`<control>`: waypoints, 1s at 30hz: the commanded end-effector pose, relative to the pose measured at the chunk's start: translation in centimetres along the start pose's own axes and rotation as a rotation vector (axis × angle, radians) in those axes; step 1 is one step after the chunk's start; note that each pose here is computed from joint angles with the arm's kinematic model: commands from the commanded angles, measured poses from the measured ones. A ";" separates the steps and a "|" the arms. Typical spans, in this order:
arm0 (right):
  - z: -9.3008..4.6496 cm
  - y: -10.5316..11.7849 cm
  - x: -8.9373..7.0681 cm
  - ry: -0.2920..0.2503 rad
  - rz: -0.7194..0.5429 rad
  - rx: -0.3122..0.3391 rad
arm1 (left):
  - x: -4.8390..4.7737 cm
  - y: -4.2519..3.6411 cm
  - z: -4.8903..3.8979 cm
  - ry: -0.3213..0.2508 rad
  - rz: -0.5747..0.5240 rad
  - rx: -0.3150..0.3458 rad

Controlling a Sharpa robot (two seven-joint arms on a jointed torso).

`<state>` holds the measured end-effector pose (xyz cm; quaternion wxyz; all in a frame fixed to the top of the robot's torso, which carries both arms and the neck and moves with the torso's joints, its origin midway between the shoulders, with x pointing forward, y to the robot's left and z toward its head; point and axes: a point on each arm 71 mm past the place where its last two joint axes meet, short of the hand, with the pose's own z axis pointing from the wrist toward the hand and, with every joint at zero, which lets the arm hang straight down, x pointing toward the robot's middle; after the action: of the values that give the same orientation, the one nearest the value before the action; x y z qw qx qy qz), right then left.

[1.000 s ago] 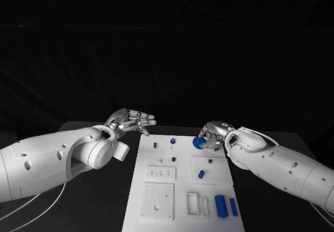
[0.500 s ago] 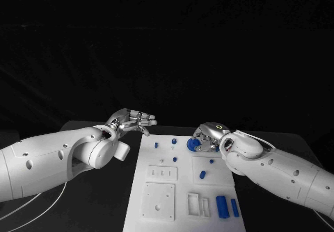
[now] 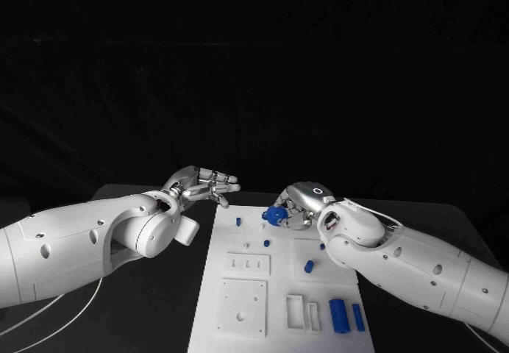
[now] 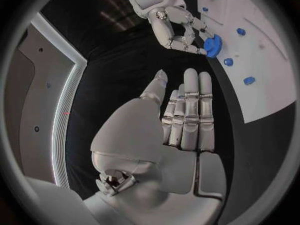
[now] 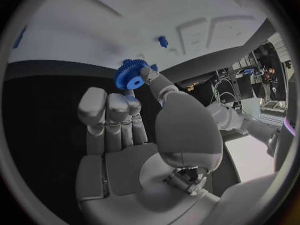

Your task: Assemble the parts on the task board

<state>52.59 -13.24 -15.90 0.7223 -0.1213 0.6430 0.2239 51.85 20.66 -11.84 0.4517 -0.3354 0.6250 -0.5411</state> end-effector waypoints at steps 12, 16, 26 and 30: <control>1.5 2.1 2.1 0.012 -0.024 -0.018 | 0.64 -0.25 0.19 0.027 -0.002 0.007; 1.7 2.5 2.7 0.027 -0.026 -0.025 | 0.74 -0.26 0.23 0.030 -0.002 0.007; 2.0 2.9 3.7 0.056 -0.028 -0.028 | 0.92 -0.28 0.35 0.036 -0.003 0.005; 2.0 2.9 3.9 0.068 -0.029 -0.027 | 0.94 -0.28 0.38 0.036 -0.003 0.005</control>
<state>53.26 -9.26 -18.94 0.7072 -0.1387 0.6577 0.2194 51.87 19.85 -11.88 0.4453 -0.3314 0.6290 -0.5442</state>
